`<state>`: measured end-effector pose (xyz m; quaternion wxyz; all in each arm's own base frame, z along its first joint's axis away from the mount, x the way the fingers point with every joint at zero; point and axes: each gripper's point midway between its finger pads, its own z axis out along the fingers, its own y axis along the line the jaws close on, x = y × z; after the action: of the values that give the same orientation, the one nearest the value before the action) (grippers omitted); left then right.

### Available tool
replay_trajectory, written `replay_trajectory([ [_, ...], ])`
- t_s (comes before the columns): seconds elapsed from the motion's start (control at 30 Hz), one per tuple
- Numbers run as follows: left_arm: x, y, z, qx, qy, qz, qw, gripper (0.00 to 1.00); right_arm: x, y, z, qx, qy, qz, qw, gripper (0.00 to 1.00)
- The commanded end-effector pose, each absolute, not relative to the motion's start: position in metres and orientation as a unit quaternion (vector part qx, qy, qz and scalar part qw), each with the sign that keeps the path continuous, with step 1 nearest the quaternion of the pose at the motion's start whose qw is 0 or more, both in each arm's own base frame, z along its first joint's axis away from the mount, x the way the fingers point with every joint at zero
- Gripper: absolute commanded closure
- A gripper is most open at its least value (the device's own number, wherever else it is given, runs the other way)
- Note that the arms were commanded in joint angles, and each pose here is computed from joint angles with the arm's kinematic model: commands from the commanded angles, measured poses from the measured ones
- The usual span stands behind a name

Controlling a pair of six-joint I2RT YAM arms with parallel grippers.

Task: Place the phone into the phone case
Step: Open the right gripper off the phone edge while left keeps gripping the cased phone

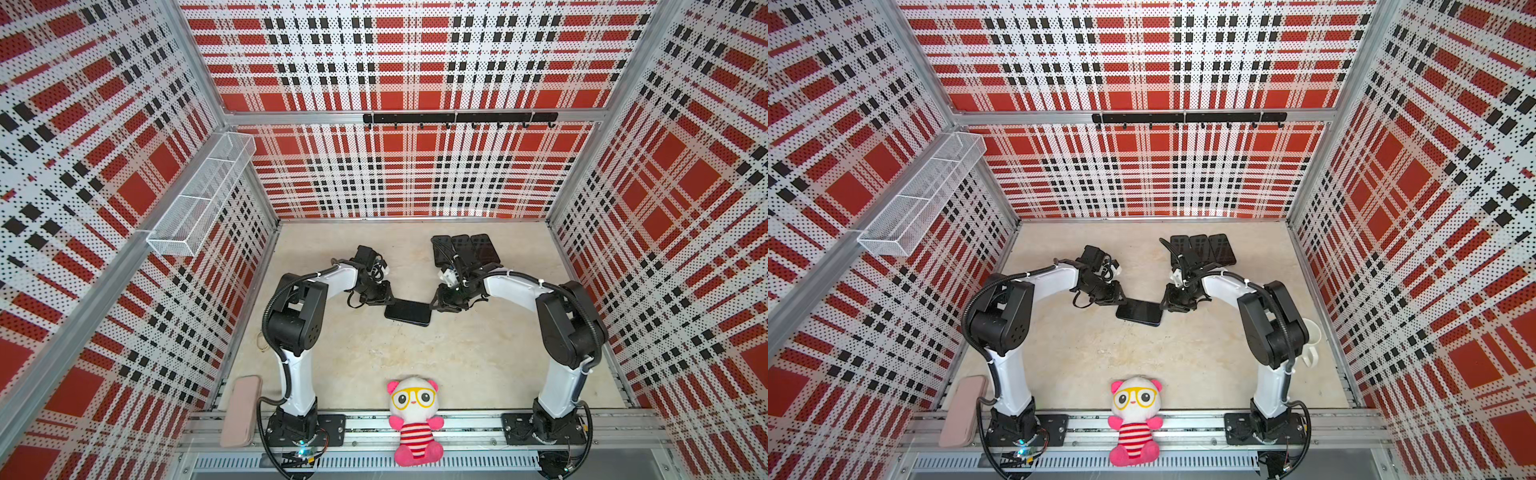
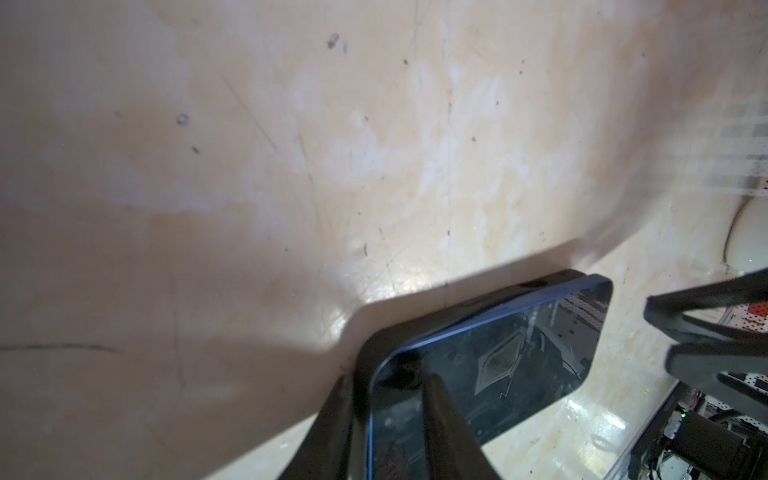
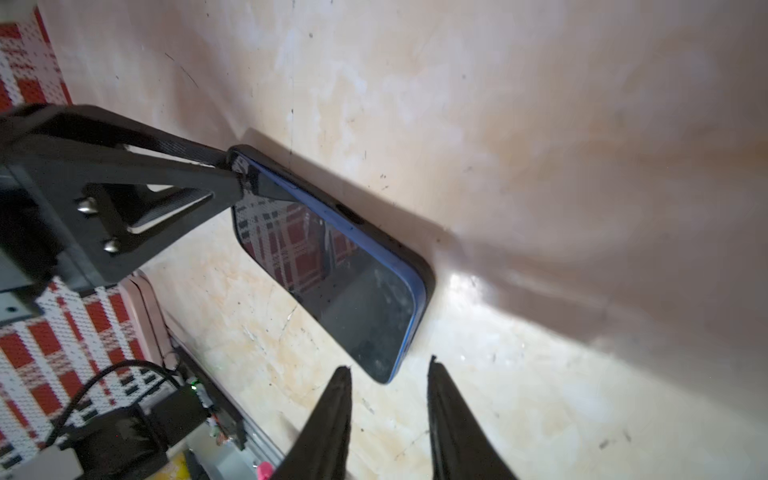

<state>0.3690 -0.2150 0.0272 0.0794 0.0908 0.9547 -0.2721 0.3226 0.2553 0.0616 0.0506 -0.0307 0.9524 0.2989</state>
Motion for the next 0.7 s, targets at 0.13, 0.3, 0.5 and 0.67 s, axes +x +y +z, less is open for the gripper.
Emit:
replay_trajectory([
  [0.13, 0.367, -0.222, 0.028, 0.100, 0.952, -0.279, 0.080, 0.69, 0.314, 0.266, 0.059, -0.019, 0.947, 0.314, 0.055, 0.76],
  [0.3, 0.366, -0.223, 0.027, 0.101, 0.952, -0.280, 0.078, 0.69, 0.316, 0.269, 0.048, -0.017, 0.947, 0.316, 0.050, 0.78],
  [0.5, 0.365, -0.225, 0.027, 0.102, 0.950, -0.284, 0.074, 0.68, 0.308, 0.280, 0.035, -0.015, 0.946, 0.321, 0.033, 0.80],
  [0.67, 0.366, -0.224, 0.029, 0.101, 0.950, -0.287, 0.077, 0.63, 0.299, 0.278, 0.023, -0.002, 0.948, 0.318, 0.023, 0.81],
])
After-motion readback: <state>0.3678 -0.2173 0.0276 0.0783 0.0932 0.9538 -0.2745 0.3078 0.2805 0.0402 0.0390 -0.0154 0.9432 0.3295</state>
